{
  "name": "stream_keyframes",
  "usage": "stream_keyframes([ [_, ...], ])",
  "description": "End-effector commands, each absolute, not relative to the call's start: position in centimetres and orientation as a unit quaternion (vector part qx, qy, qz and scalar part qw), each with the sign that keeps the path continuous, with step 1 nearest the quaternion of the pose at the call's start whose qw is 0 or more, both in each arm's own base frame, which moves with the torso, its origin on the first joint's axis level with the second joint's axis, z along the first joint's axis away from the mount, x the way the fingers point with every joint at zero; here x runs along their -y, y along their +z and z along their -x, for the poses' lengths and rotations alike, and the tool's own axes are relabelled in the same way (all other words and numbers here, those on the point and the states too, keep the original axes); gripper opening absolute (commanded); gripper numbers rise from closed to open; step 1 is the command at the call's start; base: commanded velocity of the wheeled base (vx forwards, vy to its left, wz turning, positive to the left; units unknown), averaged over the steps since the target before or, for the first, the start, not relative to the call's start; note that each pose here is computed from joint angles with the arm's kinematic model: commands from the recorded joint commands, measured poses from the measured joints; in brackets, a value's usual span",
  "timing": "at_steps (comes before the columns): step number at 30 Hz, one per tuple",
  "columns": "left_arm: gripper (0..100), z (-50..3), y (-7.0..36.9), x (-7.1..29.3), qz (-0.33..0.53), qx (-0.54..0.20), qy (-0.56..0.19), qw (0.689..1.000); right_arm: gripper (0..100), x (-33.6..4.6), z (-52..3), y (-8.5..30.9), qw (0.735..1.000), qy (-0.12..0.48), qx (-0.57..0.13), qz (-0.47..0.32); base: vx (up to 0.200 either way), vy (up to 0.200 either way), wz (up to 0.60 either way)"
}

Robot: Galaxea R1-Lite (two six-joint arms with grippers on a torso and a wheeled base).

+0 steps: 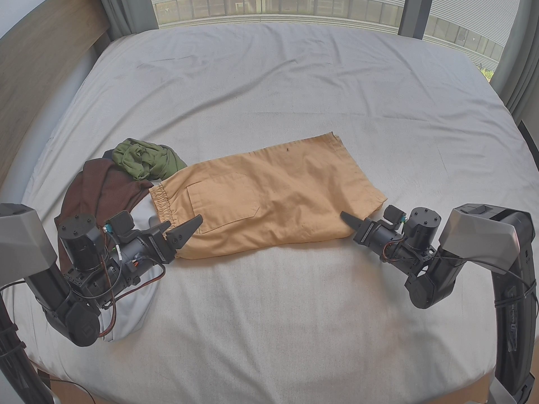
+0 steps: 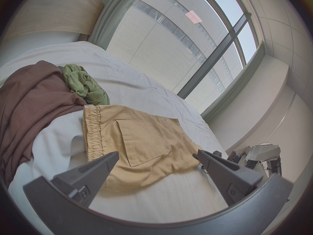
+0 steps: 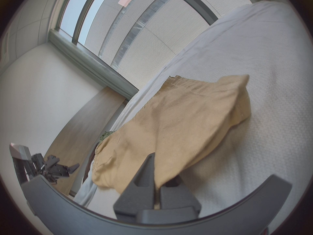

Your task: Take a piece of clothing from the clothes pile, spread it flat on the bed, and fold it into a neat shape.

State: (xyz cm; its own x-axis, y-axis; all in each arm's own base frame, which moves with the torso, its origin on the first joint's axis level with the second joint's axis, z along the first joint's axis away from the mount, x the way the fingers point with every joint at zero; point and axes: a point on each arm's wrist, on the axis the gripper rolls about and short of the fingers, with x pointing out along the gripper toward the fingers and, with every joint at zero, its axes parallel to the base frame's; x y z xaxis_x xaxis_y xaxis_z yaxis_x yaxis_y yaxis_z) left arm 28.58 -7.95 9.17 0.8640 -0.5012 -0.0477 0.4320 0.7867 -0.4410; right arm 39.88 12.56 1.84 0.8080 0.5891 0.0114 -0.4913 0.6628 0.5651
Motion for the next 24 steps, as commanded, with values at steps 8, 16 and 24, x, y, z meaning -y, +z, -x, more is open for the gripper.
stream_keyframes([
  [8, 100, -29.2, 9.2, 6.7, 0.217, -0.074, -0.226, 0.947, 0, -11.7, -36.6, 3.0, 0.922, 0.295, -0.104, -0.227, 0.0, 0.0, 0.0],
  [16, 100, -29.3, 9.0, 6.7, 0.216, -0.077, -0.226, 0.947, 0, -10.6, -34.2, 2.6, 0.93, 0.283, -0.132, -0.196, 0.0, 0.0, 0.0],
  [24, 100, -29.3, 8.7, 6.8, 0.217, -0.082, -0.226, 0.946, 0, -9.6, -31.8, 3.0, 0.935, 0.271, -0.151, -0.173, 0.0, 0.0, 0.0],
])
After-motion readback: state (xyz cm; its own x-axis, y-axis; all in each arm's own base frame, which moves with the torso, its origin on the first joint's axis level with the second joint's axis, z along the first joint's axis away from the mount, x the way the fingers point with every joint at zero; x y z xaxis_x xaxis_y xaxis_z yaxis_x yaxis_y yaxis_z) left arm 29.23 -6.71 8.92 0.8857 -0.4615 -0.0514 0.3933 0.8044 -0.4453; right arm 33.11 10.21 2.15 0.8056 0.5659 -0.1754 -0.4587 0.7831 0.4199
